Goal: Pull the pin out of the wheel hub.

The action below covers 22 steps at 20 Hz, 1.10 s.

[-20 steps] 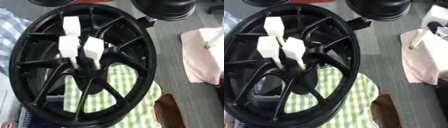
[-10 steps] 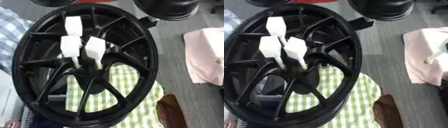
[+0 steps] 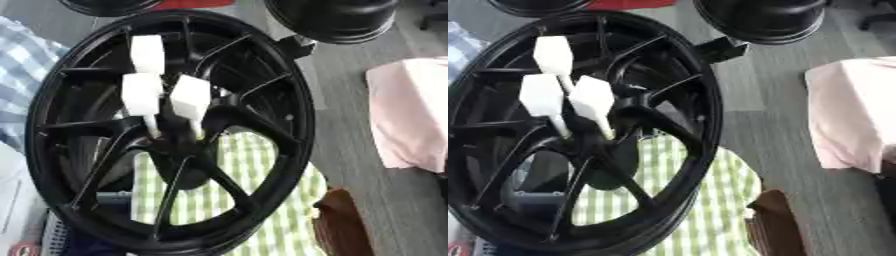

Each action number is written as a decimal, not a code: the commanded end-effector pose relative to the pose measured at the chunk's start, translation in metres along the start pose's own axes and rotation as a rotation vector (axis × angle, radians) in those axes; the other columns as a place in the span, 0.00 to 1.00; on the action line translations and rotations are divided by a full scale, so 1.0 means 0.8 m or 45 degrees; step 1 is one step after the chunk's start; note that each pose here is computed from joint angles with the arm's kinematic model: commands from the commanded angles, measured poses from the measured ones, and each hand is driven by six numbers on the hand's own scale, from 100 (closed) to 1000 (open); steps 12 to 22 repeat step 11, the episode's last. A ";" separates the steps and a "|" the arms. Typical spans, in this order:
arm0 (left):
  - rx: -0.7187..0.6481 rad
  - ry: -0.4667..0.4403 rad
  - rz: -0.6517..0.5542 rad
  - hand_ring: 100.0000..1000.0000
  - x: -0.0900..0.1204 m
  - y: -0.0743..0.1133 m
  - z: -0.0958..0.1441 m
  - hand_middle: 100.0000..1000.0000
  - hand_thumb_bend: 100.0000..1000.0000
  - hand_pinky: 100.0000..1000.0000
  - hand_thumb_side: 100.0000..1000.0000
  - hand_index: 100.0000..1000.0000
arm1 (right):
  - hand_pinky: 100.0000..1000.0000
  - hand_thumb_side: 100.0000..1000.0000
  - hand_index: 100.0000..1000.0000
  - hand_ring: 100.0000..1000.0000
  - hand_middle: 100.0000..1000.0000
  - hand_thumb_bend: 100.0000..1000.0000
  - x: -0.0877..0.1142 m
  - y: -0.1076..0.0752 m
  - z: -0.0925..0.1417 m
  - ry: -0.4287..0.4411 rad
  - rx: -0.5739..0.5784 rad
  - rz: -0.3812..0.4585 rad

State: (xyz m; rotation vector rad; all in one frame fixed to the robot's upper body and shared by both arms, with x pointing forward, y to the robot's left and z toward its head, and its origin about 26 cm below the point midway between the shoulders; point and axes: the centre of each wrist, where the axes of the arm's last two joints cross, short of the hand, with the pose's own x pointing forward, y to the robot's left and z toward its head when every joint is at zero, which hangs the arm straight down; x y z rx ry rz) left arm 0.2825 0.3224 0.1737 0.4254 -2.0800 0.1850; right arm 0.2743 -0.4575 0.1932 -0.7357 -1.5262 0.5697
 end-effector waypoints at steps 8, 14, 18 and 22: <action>-0.007 -0.048 -0.002 0.60 0.012 0.002 -0.006 0.59 0.00 0.69 0.73 0.75 | 0.93 0.35 0.78 0.80 0.72 0.00 0.088 -0.005 -0.009 -0.379 -0.013 -0.086; -0.019 -0.047 0.003 0.60 0.013 0.000 -0.006 0.59 0.00 0.69 0.73 0.75 | 0.93 0.34 0.78 0.80 0.71 0.00 0.124 0.001 -0.013 -0.506 0.083 -0.113; -0.019 -0.047 0.003 0.60 0.013 0.000 -0.006 0.59 0.00 0.69 0.73 0.75 | 0.93 0.34 0.78 0.80 0.71 0.00 0.124 0.001 -0.013 -0.506 0.083 -0.113; -0.019 -0.047 0.003 0.60 0.013 0.000 -0.006 0.59 0.00 0.69 0.73 0.75 | 0.93 0.34 0.78 0.80 0.71 0.00 0.124 0.001 -0.013 -0.506 0.083 -0.113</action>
